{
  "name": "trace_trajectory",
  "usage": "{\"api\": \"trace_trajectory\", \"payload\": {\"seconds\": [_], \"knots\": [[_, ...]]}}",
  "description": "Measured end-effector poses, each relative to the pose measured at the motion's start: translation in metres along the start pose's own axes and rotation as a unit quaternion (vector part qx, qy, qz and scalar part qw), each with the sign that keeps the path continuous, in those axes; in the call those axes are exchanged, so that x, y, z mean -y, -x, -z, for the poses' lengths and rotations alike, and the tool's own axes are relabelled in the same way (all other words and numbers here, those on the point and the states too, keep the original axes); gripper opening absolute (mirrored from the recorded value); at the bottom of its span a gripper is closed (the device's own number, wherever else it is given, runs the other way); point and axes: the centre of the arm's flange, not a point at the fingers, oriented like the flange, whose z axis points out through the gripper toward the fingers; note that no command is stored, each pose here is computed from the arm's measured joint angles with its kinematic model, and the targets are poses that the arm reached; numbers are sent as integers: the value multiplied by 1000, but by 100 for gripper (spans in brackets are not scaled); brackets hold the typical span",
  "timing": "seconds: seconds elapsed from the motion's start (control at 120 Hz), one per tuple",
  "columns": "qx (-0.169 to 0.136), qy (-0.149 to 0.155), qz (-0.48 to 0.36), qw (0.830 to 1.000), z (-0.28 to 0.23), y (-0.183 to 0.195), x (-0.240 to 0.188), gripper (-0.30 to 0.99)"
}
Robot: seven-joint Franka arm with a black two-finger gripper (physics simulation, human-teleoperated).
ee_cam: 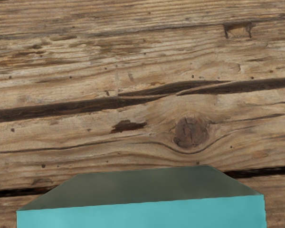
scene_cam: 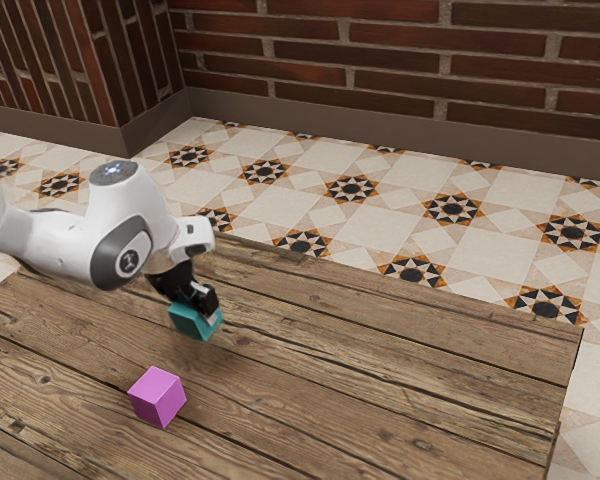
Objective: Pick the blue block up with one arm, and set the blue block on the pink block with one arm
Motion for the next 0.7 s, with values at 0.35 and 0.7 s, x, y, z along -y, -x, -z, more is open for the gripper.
{"api": "trace_trajectory", "payload": {"seconds": [0.35, 0.7], "knots": [[7, 7, -45, 999, 50, 69, -25, 36], [30, 15, -36, 999, 55, 110, -25, 36]]}}
